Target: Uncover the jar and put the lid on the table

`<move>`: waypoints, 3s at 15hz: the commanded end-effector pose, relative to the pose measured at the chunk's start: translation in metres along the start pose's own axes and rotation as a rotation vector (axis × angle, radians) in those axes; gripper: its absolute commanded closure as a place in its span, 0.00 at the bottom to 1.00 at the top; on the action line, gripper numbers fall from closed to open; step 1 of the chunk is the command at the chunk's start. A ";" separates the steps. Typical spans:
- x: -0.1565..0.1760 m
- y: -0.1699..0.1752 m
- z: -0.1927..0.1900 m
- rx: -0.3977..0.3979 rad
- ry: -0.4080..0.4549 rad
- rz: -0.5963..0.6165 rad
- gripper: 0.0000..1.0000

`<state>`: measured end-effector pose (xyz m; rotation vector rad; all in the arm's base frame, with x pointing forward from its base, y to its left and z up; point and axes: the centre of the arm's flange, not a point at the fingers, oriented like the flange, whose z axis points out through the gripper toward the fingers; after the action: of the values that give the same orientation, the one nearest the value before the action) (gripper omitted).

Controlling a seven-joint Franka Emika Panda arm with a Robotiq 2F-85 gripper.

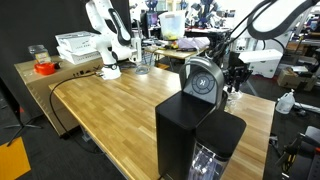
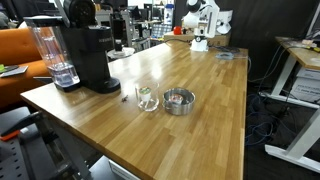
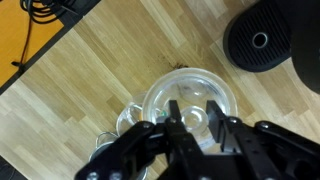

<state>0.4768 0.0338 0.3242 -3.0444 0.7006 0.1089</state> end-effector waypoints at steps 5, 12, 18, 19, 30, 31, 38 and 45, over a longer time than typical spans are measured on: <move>-0.062 0.031 0.013 0.006 -0.007 0.098 0.92; -0.075 0.002 0.090 0.096 0.040 0.297 0.92; -0.083 -0.011 0.158 0.101 0.064 0.460 0.92; -0.083 -0.012 0.165 0.101 0.069 0.482 0.92; -0.079 -0.006 0.177 0.121 0.094 0.608 0.92; -0.080 -0.005 0.177 0.111 0.092 0.615 0.92; -0.088 0.002 0.195 0.117 0.082 0.660 0.92; -0.101 -0.006 0.194 0.179 0.105 0.717 0.23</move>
<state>0.3828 0.0905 0.1344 -2.5553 1.6455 -0.0535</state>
